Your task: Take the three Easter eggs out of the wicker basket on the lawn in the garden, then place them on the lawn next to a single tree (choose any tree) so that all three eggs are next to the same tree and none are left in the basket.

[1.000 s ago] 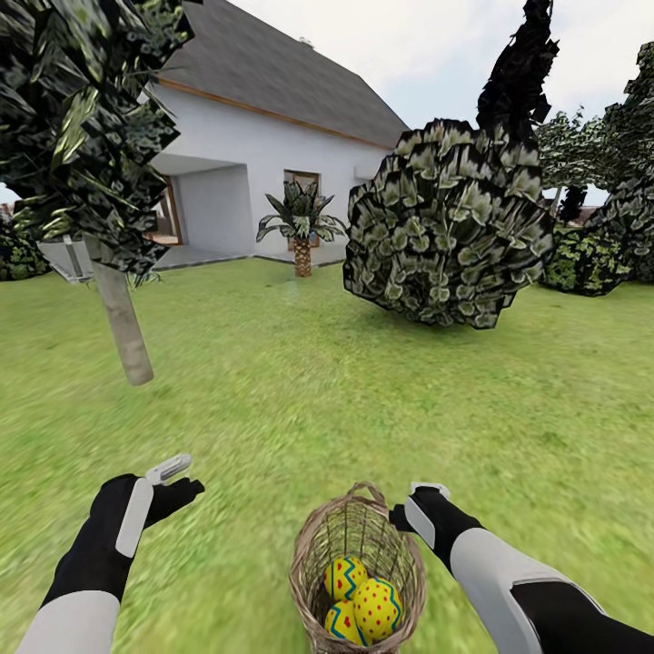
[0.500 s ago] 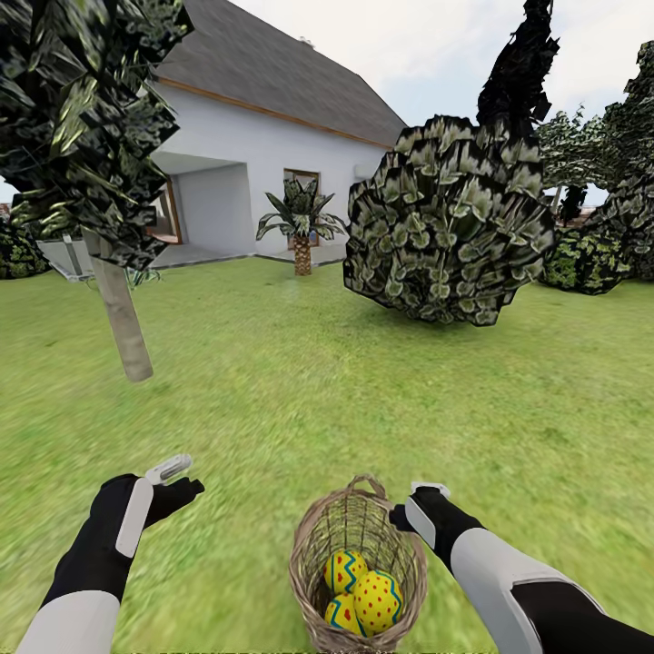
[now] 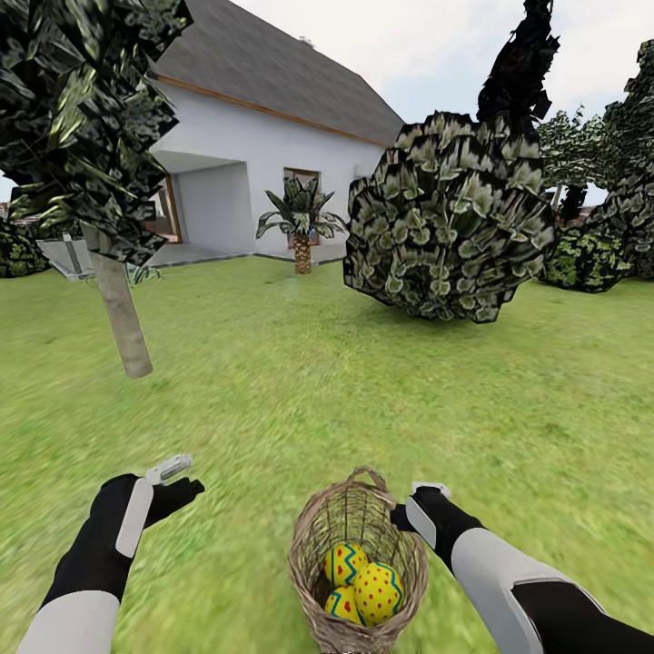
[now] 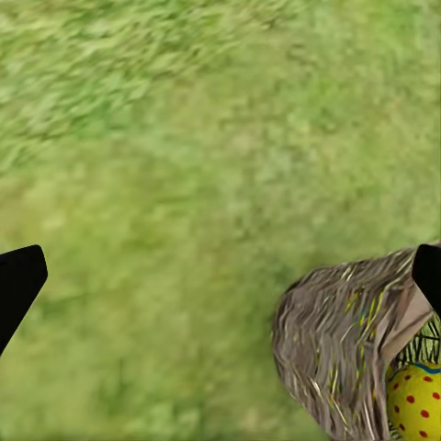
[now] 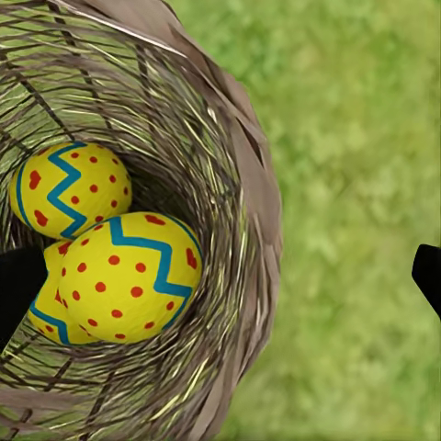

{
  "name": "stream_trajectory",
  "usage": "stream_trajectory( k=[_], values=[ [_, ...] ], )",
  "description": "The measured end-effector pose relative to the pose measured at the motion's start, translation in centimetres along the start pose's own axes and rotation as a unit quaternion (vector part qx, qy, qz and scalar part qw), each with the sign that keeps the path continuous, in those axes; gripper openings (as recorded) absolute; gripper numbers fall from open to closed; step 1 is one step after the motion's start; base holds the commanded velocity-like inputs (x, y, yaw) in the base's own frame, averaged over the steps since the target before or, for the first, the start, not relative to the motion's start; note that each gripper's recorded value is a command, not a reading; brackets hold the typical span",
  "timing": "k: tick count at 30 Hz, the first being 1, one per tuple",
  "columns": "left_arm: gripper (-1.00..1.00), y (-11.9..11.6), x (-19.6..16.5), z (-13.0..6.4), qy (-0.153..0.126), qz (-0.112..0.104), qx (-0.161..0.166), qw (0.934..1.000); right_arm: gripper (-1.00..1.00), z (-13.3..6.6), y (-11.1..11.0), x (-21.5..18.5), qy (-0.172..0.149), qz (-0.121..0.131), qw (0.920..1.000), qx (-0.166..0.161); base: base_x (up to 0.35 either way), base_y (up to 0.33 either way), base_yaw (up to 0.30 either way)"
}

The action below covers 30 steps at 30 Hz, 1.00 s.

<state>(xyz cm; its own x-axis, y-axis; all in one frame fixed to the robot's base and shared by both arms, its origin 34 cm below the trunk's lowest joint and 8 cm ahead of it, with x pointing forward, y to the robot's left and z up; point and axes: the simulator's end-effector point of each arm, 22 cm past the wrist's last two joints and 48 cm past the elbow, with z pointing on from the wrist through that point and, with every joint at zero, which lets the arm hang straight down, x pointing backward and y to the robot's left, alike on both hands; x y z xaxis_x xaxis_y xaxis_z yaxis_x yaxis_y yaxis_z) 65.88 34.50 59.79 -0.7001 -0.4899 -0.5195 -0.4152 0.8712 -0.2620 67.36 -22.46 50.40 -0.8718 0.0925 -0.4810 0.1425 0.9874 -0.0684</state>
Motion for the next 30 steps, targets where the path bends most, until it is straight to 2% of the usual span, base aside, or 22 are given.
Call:
stream_trajectory(
  k=[30],
  values=[
    [1.0,2.4,4.3,4.4,-0.001,0.001,-0.001,1.0,1.0,5.0,0.1,4.2,-0.001,0.0,1.0,0.001,0.0,0.0,0.0]
  ],
)
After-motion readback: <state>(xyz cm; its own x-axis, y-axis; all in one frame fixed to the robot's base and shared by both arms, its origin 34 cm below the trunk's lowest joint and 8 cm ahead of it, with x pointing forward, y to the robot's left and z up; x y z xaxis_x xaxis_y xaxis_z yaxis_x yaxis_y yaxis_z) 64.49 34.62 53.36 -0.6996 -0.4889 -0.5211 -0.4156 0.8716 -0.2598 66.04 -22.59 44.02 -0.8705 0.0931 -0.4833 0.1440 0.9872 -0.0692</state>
